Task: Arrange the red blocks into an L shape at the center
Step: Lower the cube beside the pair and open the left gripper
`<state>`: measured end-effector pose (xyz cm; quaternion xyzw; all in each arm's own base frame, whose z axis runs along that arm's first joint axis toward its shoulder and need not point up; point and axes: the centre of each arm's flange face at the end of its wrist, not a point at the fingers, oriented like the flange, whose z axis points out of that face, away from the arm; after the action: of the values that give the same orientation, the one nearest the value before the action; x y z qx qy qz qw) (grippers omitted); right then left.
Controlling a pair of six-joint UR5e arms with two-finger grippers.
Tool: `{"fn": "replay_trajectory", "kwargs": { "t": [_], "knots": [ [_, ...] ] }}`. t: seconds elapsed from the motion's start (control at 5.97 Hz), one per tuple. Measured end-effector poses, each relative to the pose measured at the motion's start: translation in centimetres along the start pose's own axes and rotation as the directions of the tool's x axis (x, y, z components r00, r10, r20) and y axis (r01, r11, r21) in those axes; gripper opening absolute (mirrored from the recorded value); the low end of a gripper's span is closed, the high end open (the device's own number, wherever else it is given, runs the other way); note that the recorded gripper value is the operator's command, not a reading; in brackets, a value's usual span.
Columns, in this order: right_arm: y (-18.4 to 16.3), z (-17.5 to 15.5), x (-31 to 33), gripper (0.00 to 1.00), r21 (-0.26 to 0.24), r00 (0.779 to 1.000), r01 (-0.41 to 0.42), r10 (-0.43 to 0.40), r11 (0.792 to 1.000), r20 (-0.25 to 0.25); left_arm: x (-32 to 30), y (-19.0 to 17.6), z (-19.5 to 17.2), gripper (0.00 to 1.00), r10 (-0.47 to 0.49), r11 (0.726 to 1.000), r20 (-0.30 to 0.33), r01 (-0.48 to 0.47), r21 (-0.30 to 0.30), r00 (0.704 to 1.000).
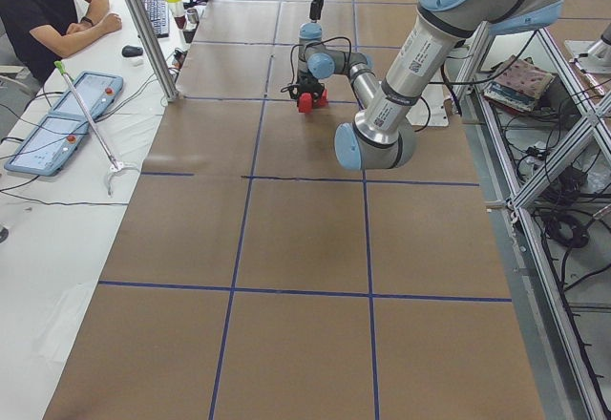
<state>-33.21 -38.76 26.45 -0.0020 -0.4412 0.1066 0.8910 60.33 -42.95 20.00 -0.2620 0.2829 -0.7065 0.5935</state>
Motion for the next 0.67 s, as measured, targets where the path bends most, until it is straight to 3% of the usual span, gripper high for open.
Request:
{"fn": "replay_trajectory", "kwargs": {
  "t": [0.5, 0.67],
  "knots": [
    [-0.04, 0.09, 0.06, 1.0, 0.001, 1.0, -0.001, 0.001, 1.0, -0.002, -0.44, 0.11, 0.86, 0.11, 0.011, 1.0, 0.007, -0.011, 0.011, 1.0],
    [-0.04, 0.09, 0.07, 1.0, 0.001, 1.0, -0.001, 0.001, 1.0, -0.003, -0.47, 0.11, 0.9, 0.51, 0.014, 1.0, 0.008, -0.014, 0.011, 1.0]
  ]
}}
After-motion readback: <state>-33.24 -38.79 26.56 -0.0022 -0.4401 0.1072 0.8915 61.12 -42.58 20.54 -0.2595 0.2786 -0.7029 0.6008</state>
